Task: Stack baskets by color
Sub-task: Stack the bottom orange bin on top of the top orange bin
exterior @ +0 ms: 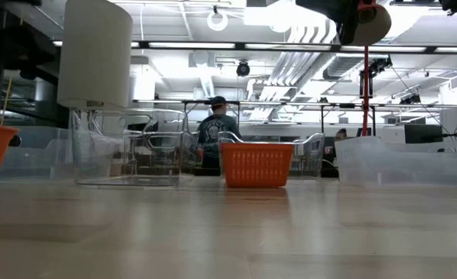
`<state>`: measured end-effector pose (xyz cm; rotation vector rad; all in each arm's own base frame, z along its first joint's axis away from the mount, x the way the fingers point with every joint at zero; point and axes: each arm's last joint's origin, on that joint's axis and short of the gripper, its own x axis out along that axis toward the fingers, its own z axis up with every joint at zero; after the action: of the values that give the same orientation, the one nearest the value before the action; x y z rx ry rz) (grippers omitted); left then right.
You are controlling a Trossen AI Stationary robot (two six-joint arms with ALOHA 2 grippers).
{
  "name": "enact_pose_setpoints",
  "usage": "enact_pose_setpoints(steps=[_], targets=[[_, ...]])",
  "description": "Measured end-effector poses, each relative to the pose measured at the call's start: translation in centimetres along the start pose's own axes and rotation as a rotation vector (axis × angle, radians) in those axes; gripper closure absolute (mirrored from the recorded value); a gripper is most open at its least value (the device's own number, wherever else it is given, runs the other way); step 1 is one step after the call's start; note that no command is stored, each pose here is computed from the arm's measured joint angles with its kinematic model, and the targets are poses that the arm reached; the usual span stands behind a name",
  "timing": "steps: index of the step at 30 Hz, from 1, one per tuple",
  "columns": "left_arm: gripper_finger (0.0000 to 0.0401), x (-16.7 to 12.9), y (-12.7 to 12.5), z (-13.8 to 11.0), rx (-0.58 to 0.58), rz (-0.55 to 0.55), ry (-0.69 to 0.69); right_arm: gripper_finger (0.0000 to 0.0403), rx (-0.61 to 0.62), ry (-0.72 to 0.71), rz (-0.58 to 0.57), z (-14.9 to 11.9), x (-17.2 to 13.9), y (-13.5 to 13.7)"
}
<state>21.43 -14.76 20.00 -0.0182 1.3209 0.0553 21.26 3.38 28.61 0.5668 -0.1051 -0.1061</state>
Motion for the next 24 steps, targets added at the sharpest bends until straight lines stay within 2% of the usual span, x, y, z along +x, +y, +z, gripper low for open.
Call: enact_pose_setpoints(steps=[4, 10, 13, 17, 21, 24], targets=[[0.0213, 1.6, 0.1, -0.7, -0.025, -0.008, 0.023, 0.0171, -0.001, 0.002, -0.001, 0.0, 0.0, 0.0], [0.0213, 2.8, 0.3, -0.8, -0.048, -0.038, -0.021, 0.0171, -0.002, 0.001, -0.009, 0.0, 0.0, -0.1], [0.0225, 3.2, 0.7, -1.1, -0.055, -0.025, -0.007, 0.0171, -0.002, 0.003, -0.011, -0.1, 0.0, -0.1], [0.0279, 3.5, 1.2, -1.1, -0.048, -0.019, 0.006, 0.0171, -0.003, 0.004, -0.012, -0.1, 0.0, -0.1], [0.0374, 3.1, 1.8, -0.7, -0.056, -0.056, 0.01, 0.0171, -0.003, 0.002, -0.014, -0.1, 0.0, -0.1], [0.0389, 1.8, 2.3, 0.1, -0.087, -0.106, -0.017, 0.0171, -0.003, 0.002, -0.014, -0.1, 0.0, -0.1]])
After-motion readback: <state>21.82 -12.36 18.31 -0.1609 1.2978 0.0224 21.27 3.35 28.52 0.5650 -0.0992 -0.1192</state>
